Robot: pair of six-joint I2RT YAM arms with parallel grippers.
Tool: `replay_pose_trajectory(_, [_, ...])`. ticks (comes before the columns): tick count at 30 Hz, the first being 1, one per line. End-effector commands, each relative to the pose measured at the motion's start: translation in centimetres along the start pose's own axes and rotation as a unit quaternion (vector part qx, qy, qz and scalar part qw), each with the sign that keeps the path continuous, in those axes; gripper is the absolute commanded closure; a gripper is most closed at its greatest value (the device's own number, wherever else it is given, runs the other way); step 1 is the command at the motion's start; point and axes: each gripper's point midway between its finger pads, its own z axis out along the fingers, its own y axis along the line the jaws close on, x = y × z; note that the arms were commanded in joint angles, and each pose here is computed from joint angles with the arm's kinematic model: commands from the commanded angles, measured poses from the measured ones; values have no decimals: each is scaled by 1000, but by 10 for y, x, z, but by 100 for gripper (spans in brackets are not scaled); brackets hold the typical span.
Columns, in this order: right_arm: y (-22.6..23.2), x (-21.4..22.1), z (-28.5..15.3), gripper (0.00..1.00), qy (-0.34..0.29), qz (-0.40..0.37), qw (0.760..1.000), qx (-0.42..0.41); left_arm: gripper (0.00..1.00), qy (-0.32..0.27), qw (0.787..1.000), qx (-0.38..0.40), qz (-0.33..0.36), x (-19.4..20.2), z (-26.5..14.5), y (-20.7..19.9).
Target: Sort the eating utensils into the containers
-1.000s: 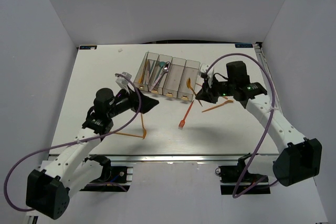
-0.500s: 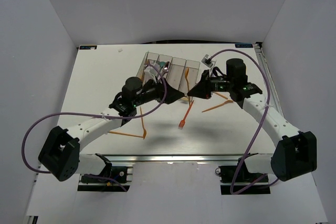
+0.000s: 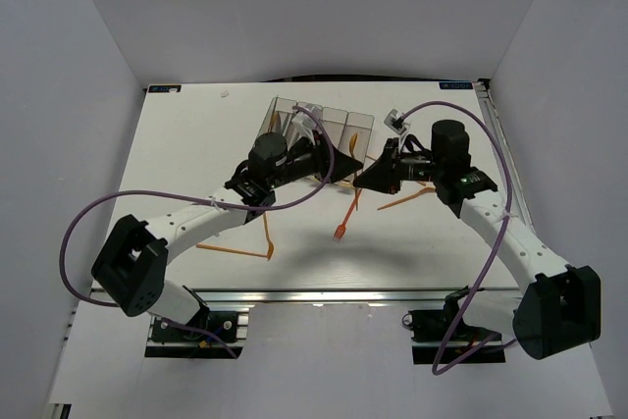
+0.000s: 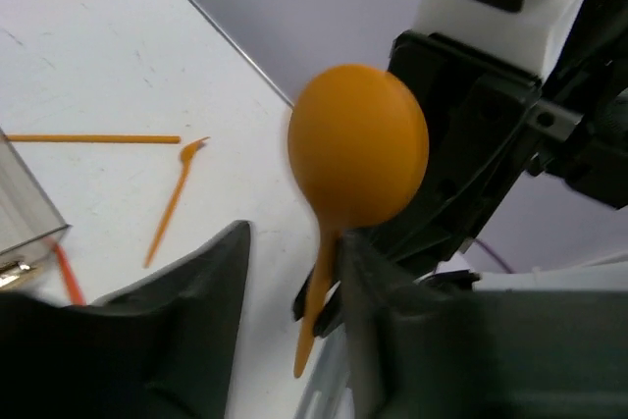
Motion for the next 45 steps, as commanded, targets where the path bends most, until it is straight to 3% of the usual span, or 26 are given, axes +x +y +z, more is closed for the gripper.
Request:
replay_pose_trajectory(1, [16,-14,-4,100,-24,-39,999,-25,62,-5,999,23,22,-9,8,-16])
replay_pose_trajectory(3, [16,-13,-5,100,-25,-47,998,-23,76,-1,999,31,24,-9,9,-19])
replay_pose_trajectory(6, [11,-15,-8,73,-29,-80,996,-7,98,-2,999,28,37,-9,5,-19])
replay_pose_trajectory(7, [11,-14,-11,54,-27,-93,995,-5,100,-4,999,22,40,-10,4,-18])
replay_pose_trajectory(9, [4,-11,-16,34,-22,-134,991,3,100,-3,998,-7,59,-14,0,-10])
replay_pose_trajectory(10, [0,-8,-21,17,-22,-141,990,9,100,-5,998,-16,68,-21,1,-11])
replay_pose_trajectory(11, [-3,-4,-25,11,-18,-163,986,7,100,12,997,-52,63,-16,-2,3])
replay_pose_trajectory(15, [-23,9,-44,10,-15,-189,982,25,100,42,986,-122,104,-31,-5,37])
replay_pose_trajectory(19, [-16,6,-53,11,-10,-228,973,28,100,69,970,-202,117,-53,-11,100])
replay_pose_trajectory(20, [-15,8,-54,11,-11,-230,973,29,100,64,965,-226,118,-73,-15,113])
replay_pose_trajectory(22, [-11,5,-57,11,-19,-248,968,30,100,92,943,-288,137,-72,-18,162])
replay_pose_trajectory(27, [-11,7,-61,11,-22,-250,967,34,100,90,916,-349,175,-101,-9,219])
replay_pose_trajectory(30, [-12,8,-62,11,-23,-247,968,35,100,112,903,-372,183,-90,2,255])
replay_pose_trajectory(38, [-18,9,-64,11,-23,-243,969,43,100,149,885,-401,187,-62,5,298])
replay_pose_trajectory(39, [-18,9,-64,10,-22,-244,969,43,98,152,883,-403,185,-59,4,301])
replay_pose_trajectory(42, [-21,11,-65,11,-22,-241,969,47,58,151,880,-413,181,-59,-2,302])
replay_pose_trajectory(45, [-22,11,-66,11,-22,-241,969,48,44,142,884,-408,181,-67,-4,291])
